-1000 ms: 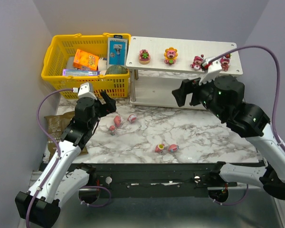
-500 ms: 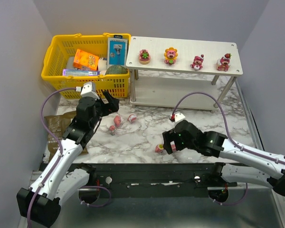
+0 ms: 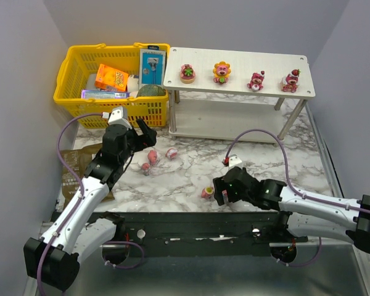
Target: Place and organize the plastic toys onto the shelf
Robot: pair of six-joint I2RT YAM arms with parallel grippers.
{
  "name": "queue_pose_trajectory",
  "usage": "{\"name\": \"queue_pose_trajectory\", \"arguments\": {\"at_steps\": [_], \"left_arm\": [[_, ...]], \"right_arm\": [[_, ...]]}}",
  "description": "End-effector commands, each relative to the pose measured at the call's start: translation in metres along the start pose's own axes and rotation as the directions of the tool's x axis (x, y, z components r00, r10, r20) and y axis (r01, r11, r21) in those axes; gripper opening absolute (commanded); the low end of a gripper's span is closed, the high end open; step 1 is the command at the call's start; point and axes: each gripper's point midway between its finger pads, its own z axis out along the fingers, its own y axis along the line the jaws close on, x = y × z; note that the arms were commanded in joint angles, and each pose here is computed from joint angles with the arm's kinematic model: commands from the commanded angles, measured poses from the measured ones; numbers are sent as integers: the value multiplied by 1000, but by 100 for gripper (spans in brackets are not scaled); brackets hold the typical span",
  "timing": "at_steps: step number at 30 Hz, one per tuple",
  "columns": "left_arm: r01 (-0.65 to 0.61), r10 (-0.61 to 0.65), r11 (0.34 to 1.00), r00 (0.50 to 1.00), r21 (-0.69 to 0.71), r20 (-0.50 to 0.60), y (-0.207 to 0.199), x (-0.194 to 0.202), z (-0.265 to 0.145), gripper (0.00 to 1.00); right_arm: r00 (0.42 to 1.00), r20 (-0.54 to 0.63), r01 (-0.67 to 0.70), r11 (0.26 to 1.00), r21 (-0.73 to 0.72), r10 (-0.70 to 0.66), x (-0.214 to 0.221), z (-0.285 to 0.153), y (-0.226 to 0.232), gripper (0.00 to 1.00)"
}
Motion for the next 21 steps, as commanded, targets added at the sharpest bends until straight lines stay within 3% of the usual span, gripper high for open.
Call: {"name": "queue_pose_trajectory", "arguments": {"at_steps": [1,10,21], "left_arm": [[6,-6,1000,1000,16,-6,-5,-2,0,99],[5,-5,1000,1000,8,-15,-4,0,1,99],[6,-5,1000,1000,4,-25,-3,2,2,99]], "right_arm": [[997,54,-52,998,41,49,-5,10,-4,96],[998,15,-67,994,92,66,5,27,-7,88],[994,23,-108,987,122,106,5,28,-11,61]]}}
